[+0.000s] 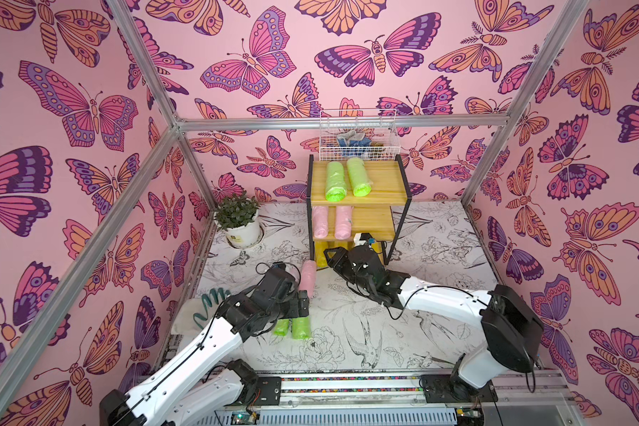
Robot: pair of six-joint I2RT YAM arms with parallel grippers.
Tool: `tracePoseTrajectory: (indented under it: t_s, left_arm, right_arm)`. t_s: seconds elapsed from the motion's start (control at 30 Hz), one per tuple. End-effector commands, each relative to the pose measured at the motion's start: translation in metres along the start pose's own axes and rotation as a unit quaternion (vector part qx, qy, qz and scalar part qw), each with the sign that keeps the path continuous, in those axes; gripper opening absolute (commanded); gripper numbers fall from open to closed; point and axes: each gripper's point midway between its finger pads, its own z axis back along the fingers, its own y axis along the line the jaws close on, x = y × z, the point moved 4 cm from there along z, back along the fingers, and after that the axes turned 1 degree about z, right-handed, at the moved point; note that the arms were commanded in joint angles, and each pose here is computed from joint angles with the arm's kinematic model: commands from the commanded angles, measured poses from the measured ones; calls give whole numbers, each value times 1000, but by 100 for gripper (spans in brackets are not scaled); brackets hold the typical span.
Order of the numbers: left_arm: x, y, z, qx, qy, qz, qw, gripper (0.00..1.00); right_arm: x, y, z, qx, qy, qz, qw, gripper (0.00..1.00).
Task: Sort the rolls of trash bags by color and place them on the shelf
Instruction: Place the roll of trash bags on the shelf, then pick up the roll of trash bags from the center of the board.
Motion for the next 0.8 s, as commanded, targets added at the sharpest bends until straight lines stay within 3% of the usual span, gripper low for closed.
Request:
tracePoseTrajectory:
  t_s: [0.0,0.5,0.77]
  left_arm:
    - [18,-10,-9,-18,8,-13,1000,94]
    - [65,-22,-85,2,58,-27,998,88]
    - [76,-13,-124,20,60,-9,998,84]
  right_arm:
    - [-4,-11,24,-44,-8,80,996,55]
    - [12,-29,113,-70,-47,175,981,58]
    - [21,-48,145,-77,-70,183,978,58]
